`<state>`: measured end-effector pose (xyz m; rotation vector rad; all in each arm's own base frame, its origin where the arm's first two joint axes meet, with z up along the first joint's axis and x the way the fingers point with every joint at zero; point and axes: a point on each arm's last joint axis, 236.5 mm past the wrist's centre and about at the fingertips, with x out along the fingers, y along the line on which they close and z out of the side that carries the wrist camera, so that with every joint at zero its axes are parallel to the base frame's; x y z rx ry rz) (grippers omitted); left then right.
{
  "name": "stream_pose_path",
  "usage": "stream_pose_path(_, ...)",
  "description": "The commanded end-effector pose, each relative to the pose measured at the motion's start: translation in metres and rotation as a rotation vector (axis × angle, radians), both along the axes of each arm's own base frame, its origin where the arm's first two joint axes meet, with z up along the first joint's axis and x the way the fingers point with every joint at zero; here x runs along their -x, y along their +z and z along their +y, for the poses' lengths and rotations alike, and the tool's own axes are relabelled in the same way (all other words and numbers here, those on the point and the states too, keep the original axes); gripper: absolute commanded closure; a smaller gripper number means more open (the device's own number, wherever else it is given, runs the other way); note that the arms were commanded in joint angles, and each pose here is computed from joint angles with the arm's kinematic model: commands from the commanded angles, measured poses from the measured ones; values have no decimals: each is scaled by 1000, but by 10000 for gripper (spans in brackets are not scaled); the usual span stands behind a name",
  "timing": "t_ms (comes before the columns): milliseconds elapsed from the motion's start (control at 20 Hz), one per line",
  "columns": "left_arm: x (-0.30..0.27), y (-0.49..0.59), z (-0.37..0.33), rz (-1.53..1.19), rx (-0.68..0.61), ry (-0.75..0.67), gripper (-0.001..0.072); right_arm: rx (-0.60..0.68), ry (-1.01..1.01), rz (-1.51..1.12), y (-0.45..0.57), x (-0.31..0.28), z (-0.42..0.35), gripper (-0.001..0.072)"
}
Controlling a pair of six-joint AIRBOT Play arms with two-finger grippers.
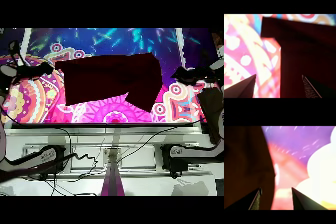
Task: Fold the clothes and pants, and hang the long-sleeved shirts on hangers.
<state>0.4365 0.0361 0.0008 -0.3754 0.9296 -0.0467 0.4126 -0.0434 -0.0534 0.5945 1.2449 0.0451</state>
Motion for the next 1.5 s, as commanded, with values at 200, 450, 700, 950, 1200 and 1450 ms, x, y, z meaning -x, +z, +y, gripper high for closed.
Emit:
stream_pose_path(200, 70, -21, 26, 263, 171, 37, 86, -281, -83, 108, -51, 2, 41, 270)
stream_pose_path(450, 89, -36, 23, 319, 196, 26, 87, -277, -114, 68, -62, -11, 36, 351)
stream_pose_path(700, 119, -70, 4, 427, 259, 19, 87, -246, -46, -3, -59, -22, 47, 594)
stream_pose_path(950, 139, -86, -9, 477, 283, -17, 129, -204, 26, -39, -60, -27, 62, 698)
stream_pose_path(1200, 157, -96, -35, 506, 376, -56, 168, -202, 32, -38, -60, -27, 64, 698)
stream_pose_path(1450, 157, -116, -58, 520, 443, -71, 175, -204, 35, -35, -60, -26, 64, 698)
